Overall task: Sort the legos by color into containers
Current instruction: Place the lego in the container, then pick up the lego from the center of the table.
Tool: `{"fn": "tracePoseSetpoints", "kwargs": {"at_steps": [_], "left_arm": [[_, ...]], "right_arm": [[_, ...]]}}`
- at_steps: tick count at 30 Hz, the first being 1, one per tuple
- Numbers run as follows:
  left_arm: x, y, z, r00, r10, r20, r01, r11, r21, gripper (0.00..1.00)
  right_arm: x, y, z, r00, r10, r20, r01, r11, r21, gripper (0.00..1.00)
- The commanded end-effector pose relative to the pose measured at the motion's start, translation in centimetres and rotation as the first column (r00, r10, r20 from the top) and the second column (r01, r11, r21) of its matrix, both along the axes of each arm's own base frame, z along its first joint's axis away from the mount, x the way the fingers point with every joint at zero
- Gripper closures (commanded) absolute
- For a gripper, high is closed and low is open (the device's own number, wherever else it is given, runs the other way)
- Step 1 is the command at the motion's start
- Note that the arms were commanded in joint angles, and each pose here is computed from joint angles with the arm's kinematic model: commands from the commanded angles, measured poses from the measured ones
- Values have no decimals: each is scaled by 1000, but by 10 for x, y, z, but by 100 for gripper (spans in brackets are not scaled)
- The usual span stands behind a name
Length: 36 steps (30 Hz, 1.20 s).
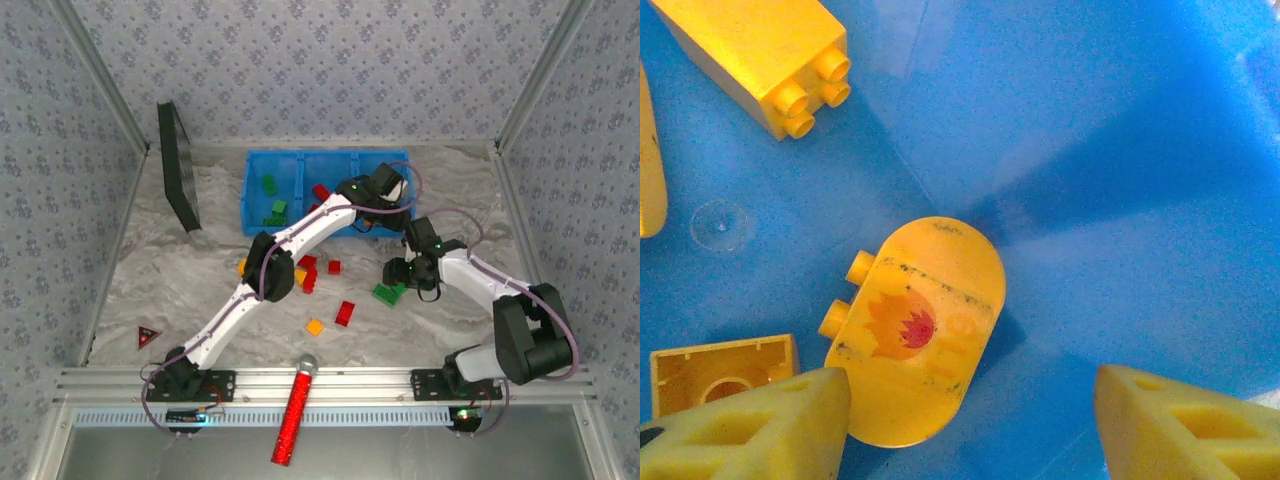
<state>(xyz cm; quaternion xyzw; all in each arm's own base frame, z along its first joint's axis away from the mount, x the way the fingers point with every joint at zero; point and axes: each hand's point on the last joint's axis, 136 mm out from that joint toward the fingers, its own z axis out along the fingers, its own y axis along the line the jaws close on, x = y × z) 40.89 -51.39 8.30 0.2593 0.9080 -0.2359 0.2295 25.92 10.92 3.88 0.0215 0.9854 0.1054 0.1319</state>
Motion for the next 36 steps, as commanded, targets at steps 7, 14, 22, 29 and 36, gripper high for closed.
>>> {"fn": "tracePoseSetpoints", "kwargs": {"at_steps": [7, 14, 22, 29, 36], "left_arm": [[-9, -10, 67, 997, -53, 57, 59, 993, -106, 32], [-21, -15, 129, 989, -107, 104, 128, 967, -220, 31], [-33, -7, 195, 975, -128, 181, 178, 938, -297, 30], [-47, 15, 234, 961, -145, 237, 209, 939, -272, 28], [-46, 69, 281, 935, -80, 346, 162, 963, -214, 26]], "right_arm": [[3, -3, -13, 1000, 22, -20, -23, 996, -84, 39], [2, -2, -22, 998, 38, -52, -45, 990, -130, 49], [2, 2, -26, 996, 53, -73, -64, 986, -153, 59], [9, 2, -18, 997, 51, -54, -59, 986, -158, 69], [28, 7, 32, 996, 90, 27, -85, 985, -152, 72]]}}
